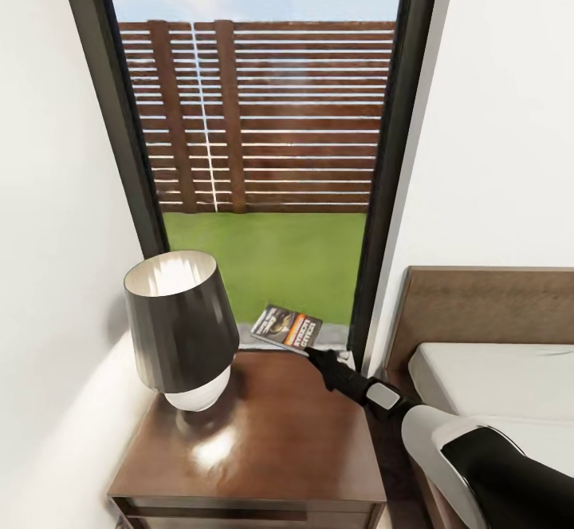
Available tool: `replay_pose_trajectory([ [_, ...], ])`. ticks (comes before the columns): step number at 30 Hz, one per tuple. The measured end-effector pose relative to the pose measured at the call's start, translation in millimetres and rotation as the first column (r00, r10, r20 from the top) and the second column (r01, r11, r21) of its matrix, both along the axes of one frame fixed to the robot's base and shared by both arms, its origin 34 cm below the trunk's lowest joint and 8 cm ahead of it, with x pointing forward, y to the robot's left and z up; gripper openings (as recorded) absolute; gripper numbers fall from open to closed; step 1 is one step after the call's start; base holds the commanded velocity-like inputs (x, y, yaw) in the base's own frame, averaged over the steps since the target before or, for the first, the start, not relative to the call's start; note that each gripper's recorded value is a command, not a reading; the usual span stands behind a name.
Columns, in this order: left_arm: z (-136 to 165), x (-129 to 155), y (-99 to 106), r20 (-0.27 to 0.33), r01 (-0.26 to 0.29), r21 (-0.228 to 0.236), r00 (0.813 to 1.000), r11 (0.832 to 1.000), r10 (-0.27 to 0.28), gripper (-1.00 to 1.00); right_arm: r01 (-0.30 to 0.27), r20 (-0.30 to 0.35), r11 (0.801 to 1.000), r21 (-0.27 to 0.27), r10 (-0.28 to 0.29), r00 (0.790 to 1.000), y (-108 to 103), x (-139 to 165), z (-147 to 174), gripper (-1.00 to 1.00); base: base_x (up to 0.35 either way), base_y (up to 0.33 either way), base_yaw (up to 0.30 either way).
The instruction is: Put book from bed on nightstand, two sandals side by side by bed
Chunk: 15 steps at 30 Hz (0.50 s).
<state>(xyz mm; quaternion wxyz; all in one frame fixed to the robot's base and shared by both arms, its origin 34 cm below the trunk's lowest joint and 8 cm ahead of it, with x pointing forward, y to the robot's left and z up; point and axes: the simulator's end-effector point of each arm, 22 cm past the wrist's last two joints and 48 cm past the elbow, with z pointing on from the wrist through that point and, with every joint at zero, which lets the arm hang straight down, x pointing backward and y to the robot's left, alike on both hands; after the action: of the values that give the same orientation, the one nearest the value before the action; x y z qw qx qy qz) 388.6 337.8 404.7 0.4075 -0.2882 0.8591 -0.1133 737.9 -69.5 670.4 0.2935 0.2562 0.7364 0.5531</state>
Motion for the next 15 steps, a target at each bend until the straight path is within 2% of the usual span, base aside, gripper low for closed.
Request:
replay_pose_trajectory([
  [5,8.3,22.5,0.3,0.026,0.012,-0.04,1.0,0.999,-0.011,1.0,0.004,-0.025,1.0,-0.023,-0.004,1.0,-1.6,-1.1,-7.7,-1.0,0.0,0.0,0.0],
  [6,12.1,33.5,-4.7,0.036,0.023,-0.073,0.999,0.997,-0.02,1.0,0.007,-0.04,0.999,-0.038,-0.008,0.999,-3.0,-1.8,-12.6,-1.0,0.0,0.0,0.0],
  [9,19.6,51.5,-14.5,0.051,0.043,-0.127,0.998,0.991,-0.036,1.0,0.012,-0.071,0.998,-0.066,-0.017,0.997,-5.6,-3.0,-21.6,-1.0,0.0,0.0,0.0],
  [10,26.1,63.8,-21.4,0.065,0.058,-0.16,0.997,0.985,-0.048,1.0,0.015,-0.092,0.996,-0.087,-0.023,0.995,-7.9,-4.1,-28.1,-1.0,0.0,0.0,0.0],
  [15,46.6,94.1,-34.8,0.107,0.103,-0.225,0.991,0.969,-0.08,1.0,0.019,-0.133,0.992,-0.121,-0.035,0.991,-11.7,-6.3,-39.1,-1.0,0.0,0.0,0.0],
])
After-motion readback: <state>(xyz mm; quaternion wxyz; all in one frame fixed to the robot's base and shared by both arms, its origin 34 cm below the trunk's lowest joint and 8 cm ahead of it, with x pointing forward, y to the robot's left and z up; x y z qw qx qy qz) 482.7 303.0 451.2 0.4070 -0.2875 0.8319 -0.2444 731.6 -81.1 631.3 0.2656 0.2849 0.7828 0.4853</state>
